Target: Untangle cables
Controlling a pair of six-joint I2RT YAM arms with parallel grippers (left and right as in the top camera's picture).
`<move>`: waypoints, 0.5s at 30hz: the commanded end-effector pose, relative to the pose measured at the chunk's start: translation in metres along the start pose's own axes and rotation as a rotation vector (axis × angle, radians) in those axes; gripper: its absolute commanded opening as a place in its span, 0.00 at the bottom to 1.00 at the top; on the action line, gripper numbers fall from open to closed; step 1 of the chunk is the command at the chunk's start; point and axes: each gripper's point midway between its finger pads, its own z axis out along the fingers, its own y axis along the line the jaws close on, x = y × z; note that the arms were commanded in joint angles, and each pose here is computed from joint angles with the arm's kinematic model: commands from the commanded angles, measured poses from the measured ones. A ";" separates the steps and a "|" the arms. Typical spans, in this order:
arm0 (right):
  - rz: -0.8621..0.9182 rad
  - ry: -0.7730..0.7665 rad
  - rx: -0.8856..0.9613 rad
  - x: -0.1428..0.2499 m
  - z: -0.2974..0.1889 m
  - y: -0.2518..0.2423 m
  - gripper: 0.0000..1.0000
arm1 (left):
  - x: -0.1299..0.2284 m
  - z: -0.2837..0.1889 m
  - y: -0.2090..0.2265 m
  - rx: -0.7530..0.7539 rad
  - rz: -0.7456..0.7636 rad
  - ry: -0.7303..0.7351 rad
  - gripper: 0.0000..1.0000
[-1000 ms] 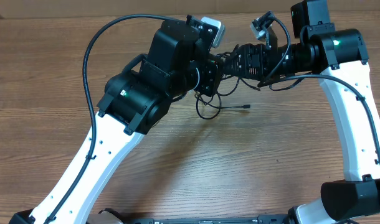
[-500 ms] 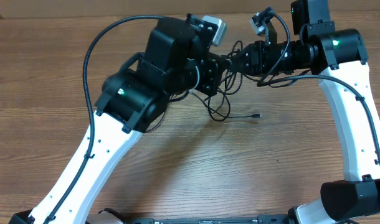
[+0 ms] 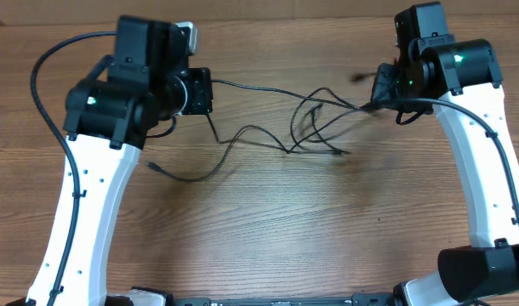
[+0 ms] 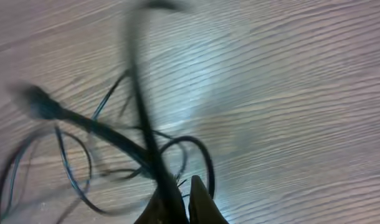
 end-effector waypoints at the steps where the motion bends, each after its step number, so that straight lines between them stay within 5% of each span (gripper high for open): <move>1: -0.040 -0.019 0.046 -0.006 0.001 -0.013 0.04 | -0.016 -0.020 0.010 0.000 0.004 -0.073 0.04; 9: -0.057 -0.018 0.109 -0.005 -0.002 -0.028 0.08 | -0.017 -0.024 0.035 -0.157 0.024 -0.095 0.04; 13: -0.079 -0.014 0.111 -0.005 -0.002 -0.029 0.42 | -0.028 -0.038 0.050 -0.262 0.024 -0.163 0.04; 15: -0.079 -0.014 0.111 -0.005 -0.002 -0.029 0.47 | -0.036 -0.050 0.055 -0.302 0.024 -0.221 0.04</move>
